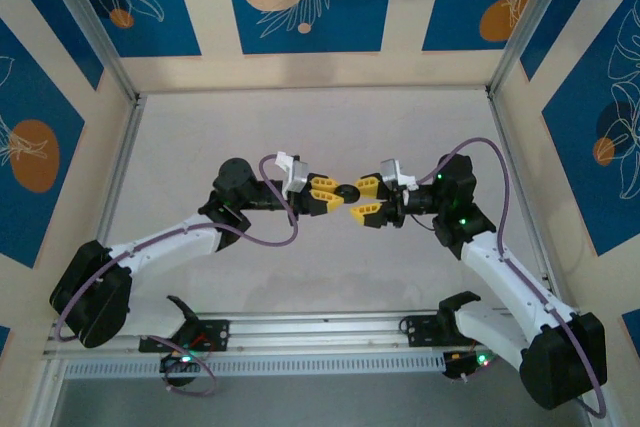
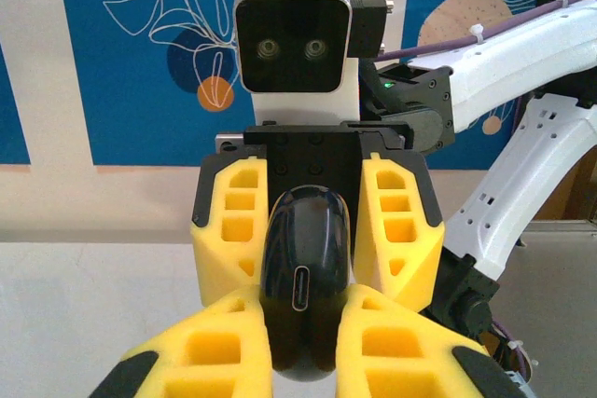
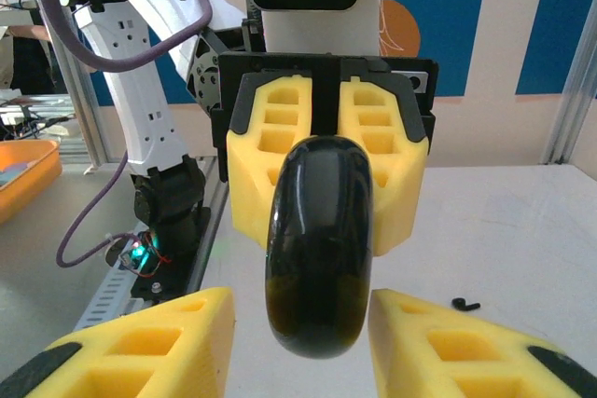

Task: Insert wireless bluetooth earbuds into charging case

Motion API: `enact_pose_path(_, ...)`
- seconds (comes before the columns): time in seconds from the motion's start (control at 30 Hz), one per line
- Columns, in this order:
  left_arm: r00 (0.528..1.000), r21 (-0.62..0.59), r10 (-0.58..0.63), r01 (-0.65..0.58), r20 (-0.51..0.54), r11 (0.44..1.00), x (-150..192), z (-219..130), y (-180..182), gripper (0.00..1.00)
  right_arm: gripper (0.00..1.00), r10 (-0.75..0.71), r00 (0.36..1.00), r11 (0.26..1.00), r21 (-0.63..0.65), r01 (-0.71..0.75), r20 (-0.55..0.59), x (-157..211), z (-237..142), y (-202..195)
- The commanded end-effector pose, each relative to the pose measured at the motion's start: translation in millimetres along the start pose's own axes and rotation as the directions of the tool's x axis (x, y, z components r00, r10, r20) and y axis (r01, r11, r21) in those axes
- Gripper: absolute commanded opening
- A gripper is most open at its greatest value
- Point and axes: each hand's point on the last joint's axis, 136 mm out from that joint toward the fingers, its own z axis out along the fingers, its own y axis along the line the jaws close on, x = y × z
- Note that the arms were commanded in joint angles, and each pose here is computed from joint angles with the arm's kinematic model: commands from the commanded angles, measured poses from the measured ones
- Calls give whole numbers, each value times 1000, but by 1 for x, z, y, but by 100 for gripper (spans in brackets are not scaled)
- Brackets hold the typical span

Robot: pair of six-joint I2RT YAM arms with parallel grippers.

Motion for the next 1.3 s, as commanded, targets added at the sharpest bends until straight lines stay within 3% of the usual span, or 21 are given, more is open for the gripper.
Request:
enact_pose_path(0.0,1000,19,8,-8,2,1000,2,-1,-2,13,40,-44,999,999,-9,44,18,-14,2,1)
enact_pose_path(0.43,999,-8,11,-11,-44,1000,13,-3,1,19,18,-43,999,999,-26,43,-8,-11,3,6)
enact_pose_path(0.57,997,-29,20,-23,-78,999,19,-5,3,27,17,-32,999,999,-36,30,-40,-6,2,8)
enact_pose_path(0.63,993,-43,35,-40,-114,998,22,-8,3,37,17,-22,997,999,-35,20,-69,-2,2,10)
enact_pose_path(0.83,952,-55,102,-123,-290,991,36,-21,-1,56,17,-10,976,1000,-6,9,-218,17,-4,12)
enact_pose_path(1.0,905,-34,125,-151,-406,988,44,-31,-5,61,16,1,942,1000,6,1,-336,32,-6,10)
enact_pose_path(1.27,897,-23,132,-157,-421,987,42,-31,-7,61,16,-50,902,998,-61,27,-428,49,7,17)
